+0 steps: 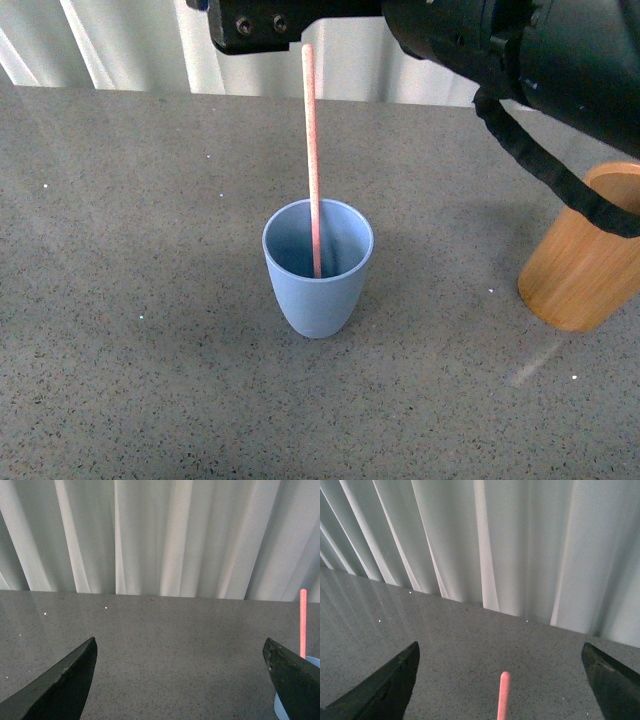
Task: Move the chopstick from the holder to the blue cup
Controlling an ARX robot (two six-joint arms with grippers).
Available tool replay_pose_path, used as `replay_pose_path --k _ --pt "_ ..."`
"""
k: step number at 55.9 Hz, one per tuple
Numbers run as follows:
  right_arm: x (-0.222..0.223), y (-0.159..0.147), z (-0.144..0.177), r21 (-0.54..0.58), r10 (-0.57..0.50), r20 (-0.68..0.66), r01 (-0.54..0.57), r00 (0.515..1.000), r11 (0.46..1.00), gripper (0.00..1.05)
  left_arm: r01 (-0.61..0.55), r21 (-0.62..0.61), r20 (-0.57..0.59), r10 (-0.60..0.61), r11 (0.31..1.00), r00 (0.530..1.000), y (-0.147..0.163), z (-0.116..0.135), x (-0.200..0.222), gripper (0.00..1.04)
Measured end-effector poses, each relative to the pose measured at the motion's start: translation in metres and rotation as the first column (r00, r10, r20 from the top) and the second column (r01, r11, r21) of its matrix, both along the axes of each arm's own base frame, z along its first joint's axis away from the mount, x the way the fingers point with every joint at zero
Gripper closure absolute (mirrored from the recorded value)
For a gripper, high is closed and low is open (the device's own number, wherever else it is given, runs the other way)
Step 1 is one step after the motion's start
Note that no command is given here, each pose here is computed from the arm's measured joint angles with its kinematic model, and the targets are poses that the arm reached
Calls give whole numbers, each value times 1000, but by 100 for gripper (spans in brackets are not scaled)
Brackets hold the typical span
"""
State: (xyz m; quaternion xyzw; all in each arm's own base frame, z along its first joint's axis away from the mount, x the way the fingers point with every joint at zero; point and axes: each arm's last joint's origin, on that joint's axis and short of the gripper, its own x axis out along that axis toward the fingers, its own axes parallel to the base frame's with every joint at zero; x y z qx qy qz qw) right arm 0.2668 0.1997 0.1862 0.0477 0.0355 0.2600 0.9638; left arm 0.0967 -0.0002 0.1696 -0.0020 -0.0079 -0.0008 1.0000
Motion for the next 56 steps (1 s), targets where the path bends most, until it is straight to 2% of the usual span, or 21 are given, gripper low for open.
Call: replay_pose_path --k 19,30,41,50,56 --pt "-4 -17 30 0 -39 50 39 998 999 10 0 0 0 0 1000 1000 0 0 0 7" --pt "-5 -47 61 35 -121 104 118 987 992 10 0 0 0 0 1000 1000 0 0 0 7" --pt "-3 -81 57 20 -209 90 208 974 978 10 0 0 0 0 1000 1000 0 0 0 7" --pt "-19 -104 70 24 -258 100 257 961 966 10 0 0 0 0 1000 1000 0 0 0 7" --pt "-44 -127 79 16 -356 88 356 930 934 10 0 0 0 0 1000 1000 0 0 0 7"
